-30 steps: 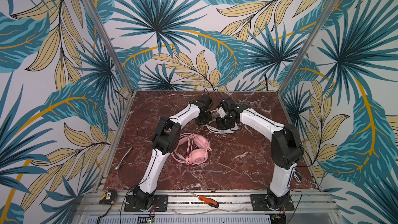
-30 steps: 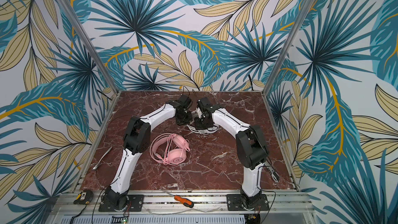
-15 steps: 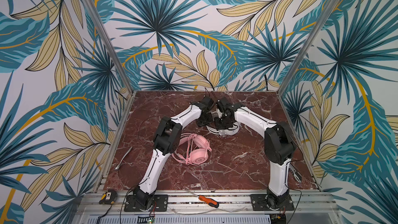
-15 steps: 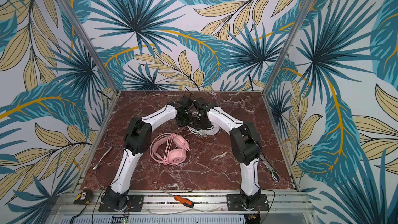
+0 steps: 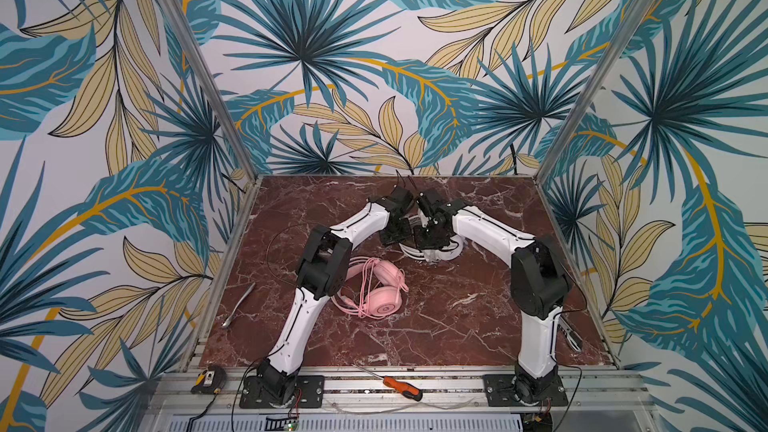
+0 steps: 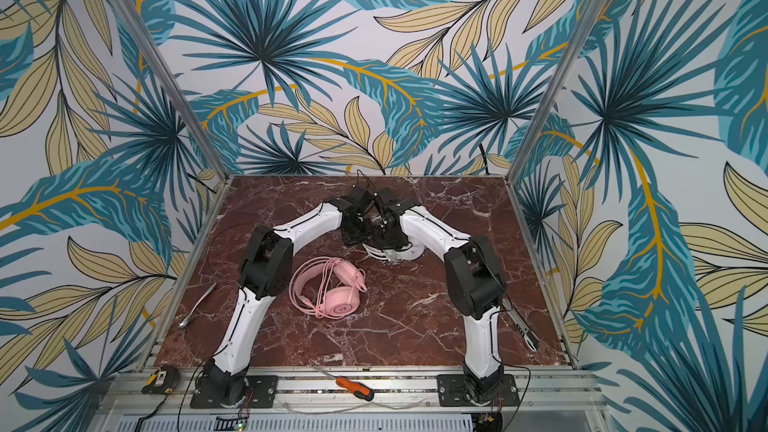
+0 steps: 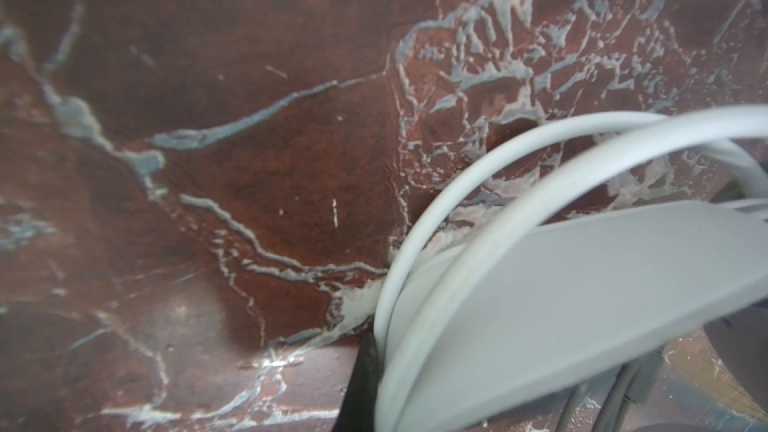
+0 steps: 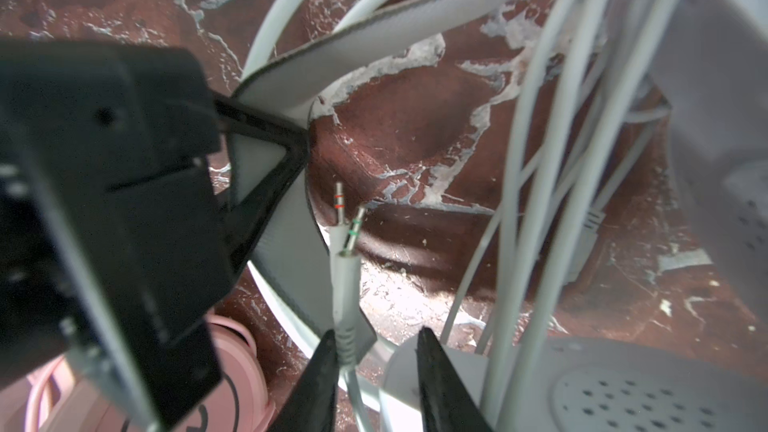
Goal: Wrap the headphones
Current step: 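Tuck the audio plugs into the cable loops on the headset with the right gripper, then release the audio plugs and draw the right gripper back from the headset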
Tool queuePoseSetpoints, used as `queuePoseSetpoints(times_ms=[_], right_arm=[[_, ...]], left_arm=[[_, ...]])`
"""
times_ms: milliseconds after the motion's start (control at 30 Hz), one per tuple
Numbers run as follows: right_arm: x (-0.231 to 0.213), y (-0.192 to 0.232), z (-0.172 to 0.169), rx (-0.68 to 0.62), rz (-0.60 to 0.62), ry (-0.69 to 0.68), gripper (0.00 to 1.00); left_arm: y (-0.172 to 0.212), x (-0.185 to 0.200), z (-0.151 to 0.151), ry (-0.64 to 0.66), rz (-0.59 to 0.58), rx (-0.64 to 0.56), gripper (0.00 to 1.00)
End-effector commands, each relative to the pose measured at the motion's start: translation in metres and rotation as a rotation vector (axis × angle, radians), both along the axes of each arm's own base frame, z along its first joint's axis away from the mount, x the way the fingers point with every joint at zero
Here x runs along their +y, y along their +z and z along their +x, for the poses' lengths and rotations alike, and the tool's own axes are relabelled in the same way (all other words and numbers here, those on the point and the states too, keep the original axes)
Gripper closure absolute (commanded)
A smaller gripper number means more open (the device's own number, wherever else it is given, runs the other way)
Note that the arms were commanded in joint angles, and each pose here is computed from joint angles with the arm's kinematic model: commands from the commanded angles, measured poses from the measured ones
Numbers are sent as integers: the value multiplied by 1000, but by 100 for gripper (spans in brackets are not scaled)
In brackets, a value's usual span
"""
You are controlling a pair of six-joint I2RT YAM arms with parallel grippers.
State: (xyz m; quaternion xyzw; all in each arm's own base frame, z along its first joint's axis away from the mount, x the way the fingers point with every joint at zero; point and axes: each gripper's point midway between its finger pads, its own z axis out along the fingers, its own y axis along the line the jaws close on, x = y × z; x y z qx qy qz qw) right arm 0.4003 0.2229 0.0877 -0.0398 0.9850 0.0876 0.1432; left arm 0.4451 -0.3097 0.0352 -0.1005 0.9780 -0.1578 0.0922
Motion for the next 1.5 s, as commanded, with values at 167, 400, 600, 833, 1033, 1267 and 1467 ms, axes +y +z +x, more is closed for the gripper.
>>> queuePoseSetpoints(times_ms=[167,400,600,833,1033,1267,1467], right_arm=[[-10,28,3,-82,-8,-33,57],[-14,40,6,-125,-13,-44,55],[-8,52,8,-171,33,-28,54],[-22,93,10,-360,30,-22,41],[-49,123,4,-502,-33,-52,25],[-88,154,-13,-612,-60,-121,0],[-109,164,-26,-608,-52,-125,0]], left_arm=[[33,-9,0,-14,-59,-36,100],[34,-9,0,-16,-63,-35,100],[29,-8,-1,-17,-54,-24,100],[24,-8,-2,-21,-49,-16,100],[9,-6,-5,-22,-24,5,100],[-3,-10,-8,-32,-2,15,98],[-31,-15,-14,-42,23,56,96]])
